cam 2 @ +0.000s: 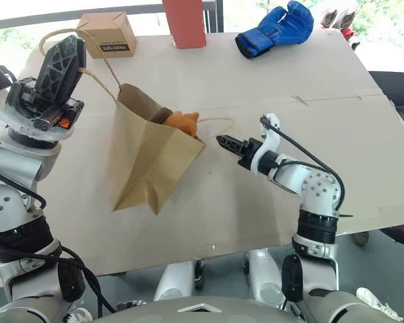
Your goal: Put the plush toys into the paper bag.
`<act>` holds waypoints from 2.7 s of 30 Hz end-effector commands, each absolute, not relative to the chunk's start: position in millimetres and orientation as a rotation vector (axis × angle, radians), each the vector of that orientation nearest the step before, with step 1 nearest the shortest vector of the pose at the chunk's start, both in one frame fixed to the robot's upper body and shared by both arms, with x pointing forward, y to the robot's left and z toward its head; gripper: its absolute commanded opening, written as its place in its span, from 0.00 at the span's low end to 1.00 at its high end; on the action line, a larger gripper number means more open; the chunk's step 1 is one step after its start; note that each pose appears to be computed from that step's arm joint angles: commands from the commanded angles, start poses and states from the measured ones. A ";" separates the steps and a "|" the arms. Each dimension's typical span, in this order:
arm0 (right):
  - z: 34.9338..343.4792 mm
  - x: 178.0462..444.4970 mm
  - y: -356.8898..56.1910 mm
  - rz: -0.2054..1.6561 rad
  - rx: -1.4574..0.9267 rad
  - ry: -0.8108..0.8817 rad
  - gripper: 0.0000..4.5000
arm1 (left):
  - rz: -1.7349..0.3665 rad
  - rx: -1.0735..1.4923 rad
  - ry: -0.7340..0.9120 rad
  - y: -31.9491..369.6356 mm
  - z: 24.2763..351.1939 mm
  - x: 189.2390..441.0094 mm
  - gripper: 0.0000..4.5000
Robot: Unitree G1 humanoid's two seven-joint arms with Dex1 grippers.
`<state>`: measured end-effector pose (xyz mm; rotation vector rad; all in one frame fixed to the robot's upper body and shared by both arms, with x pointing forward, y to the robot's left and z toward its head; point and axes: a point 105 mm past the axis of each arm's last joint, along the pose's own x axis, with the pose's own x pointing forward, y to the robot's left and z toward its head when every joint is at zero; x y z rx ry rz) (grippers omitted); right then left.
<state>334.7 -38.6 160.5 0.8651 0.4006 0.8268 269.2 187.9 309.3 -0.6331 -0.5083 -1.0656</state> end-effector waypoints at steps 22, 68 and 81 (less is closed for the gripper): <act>182.2 312.6 -8.0 1.088 0.891 0.358 0.53 | -1.134 -0.595 -0.548 179.0 325.2 245.7 0.00; 112.9 284.2 -49.7 0.840 0.846 0.560 0.53 | -1.112 -0.429 -0.372 173.8 279.9 238.9 0.00; 114.2 314.7 -11.2 0.888 0.885 0.498 0.29 | -1.089 -0.433 -0.381 172.9 280.9 234.8 0.00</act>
